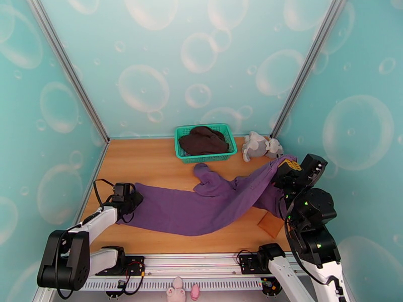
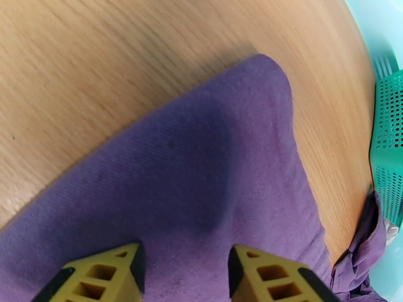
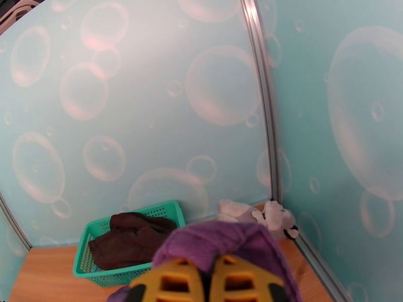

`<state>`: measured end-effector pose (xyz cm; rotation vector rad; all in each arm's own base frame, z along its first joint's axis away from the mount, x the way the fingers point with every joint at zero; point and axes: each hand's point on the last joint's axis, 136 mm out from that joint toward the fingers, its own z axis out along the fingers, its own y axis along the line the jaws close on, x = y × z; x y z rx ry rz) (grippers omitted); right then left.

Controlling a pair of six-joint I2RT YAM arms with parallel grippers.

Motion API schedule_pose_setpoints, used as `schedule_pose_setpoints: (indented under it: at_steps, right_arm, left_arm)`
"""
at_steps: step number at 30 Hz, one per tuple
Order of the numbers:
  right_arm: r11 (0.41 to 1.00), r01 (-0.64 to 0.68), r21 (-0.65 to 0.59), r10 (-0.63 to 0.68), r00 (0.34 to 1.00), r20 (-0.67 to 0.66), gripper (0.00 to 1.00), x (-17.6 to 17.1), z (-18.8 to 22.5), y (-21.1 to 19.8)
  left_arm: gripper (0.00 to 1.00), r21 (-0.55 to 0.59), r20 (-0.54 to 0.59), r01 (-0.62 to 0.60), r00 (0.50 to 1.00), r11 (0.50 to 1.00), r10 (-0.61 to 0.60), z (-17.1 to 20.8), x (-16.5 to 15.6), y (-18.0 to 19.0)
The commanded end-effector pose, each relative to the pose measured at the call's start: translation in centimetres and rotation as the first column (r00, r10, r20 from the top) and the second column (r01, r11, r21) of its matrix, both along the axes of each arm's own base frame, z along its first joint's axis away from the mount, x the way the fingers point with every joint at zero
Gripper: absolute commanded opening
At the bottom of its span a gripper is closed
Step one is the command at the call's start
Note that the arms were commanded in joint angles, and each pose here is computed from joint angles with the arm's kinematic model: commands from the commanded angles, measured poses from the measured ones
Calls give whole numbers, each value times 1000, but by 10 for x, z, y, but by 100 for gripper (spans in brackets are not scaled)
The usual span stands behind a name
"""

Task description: Fold and stack the trousers

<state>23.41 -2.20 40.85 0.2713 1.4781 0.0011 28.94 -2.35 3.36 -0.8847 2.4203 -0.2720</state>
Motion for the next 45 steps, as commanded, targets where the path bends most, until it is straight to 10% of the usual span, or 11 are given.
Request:
schedule_pose_setpoints:
  at_steps: [1,6,15,20,25,33,45]
  right_arm:
    - [1000,-11,6,10,998,67,6,-4,20,1]
    - [1000,-26,9,25,998,62,6,-1,15,4]
    - [1000,-13,-16,14,999,39,6,-2,10,2]
    - [1000,-21,-19,22,999,36,6,0,7,3]
    - [1000,-24,-17,25,999,34,6,2,4,4]
    - [1000,-18,-18,19,999,36,7,2,4,3]
    - [1000,-8,-26,8,1000,10,8,7,-1,2]
  left_arm:
    - [60,200,73,-66,996,978,52,38,15,29]
    - [71,298,35,-72,997,952,65,45,39,45]
    - [53,199,-80,59,996,978,-44,-10,64,25]
    - [11,178,-77,74,995,981,-61,-13,49,14]
    - [2,318,-92,29,996,948,1,1,23,18]
    - [12,569,-155,80,988,819,11,26,-11,-12]
    - [44,223,-20,487,868,844,-496,57,-15,-185]
